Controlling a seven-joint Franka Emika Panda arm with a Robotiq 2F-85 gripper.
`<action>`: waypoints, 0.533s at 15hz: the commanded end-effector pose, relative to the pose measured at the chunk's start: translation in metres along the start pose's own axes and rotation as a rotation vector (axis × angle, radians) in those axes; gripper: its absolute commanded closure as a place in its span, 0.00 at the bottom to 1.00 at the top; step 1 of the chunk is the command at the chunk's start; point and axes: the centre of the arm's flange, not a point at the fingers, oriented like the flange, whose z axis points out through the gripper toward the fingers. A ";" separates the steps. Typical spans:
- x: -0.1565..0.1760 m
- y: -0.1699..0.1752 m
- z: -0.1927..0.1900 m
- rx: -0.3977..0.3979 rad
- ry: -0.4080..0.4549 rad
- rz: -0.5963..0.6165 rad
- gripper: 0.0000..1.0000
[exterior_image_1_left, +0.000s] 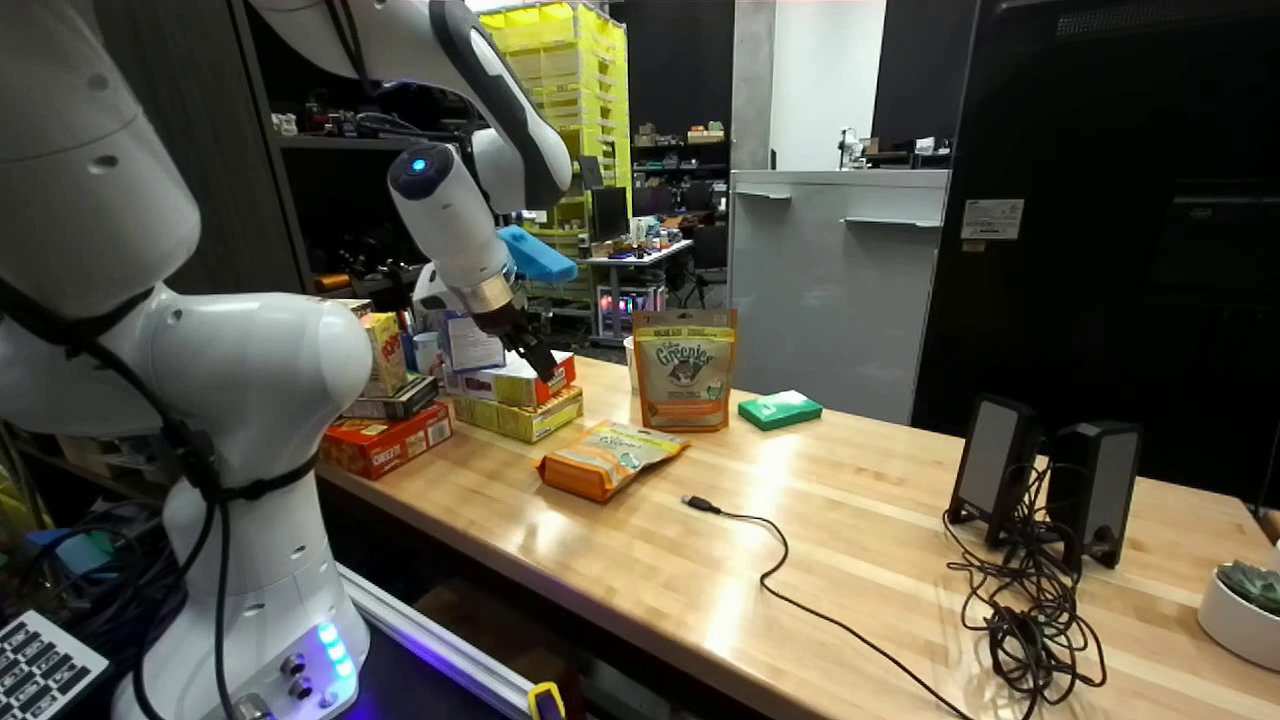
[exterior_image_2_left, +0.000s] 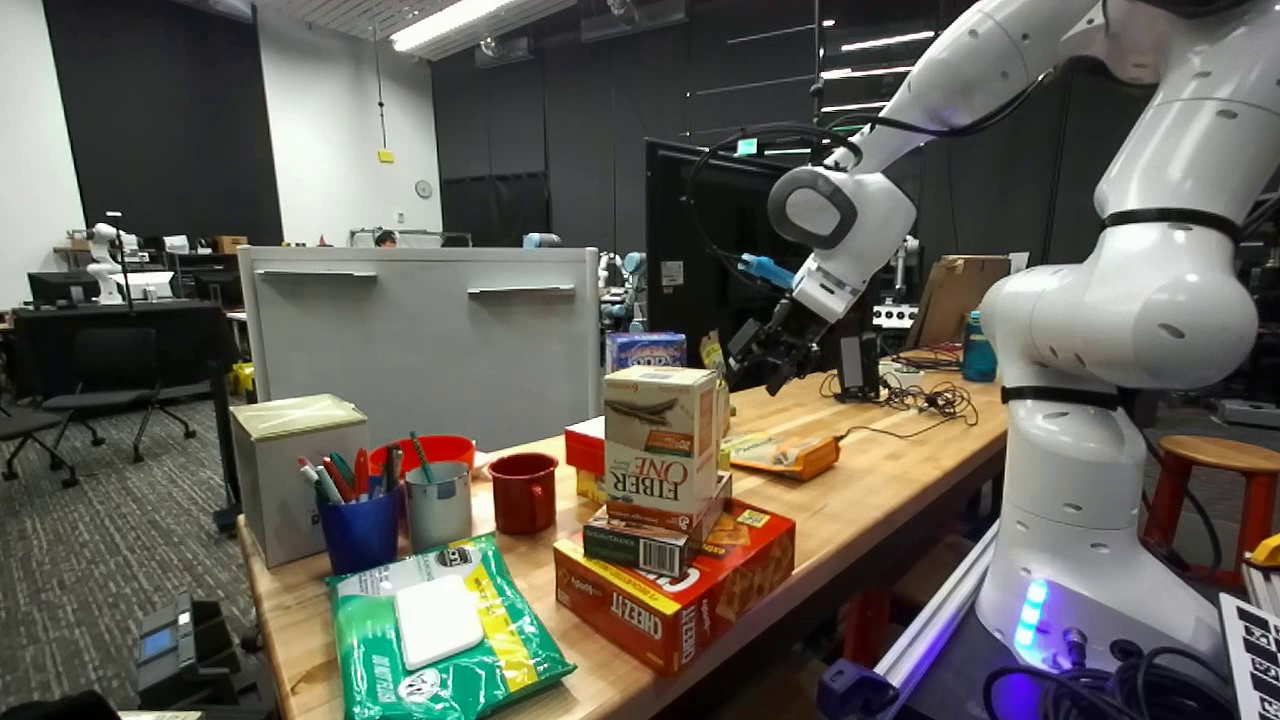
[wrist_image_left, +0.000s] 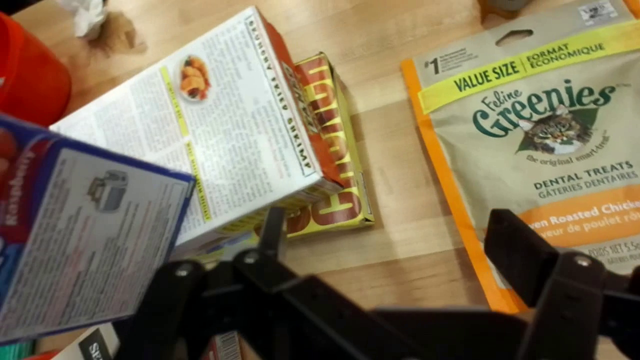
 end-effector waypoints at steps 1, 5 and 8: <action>-0.039 0.005 -0.065 -0.096 0.018 -0.174 0.00; -0.037 0.010 -0.065 -0.141 0.030 -0.387 0.00; -0.036 0.013 -0.061 -0.170 0.027 -0.520 0.00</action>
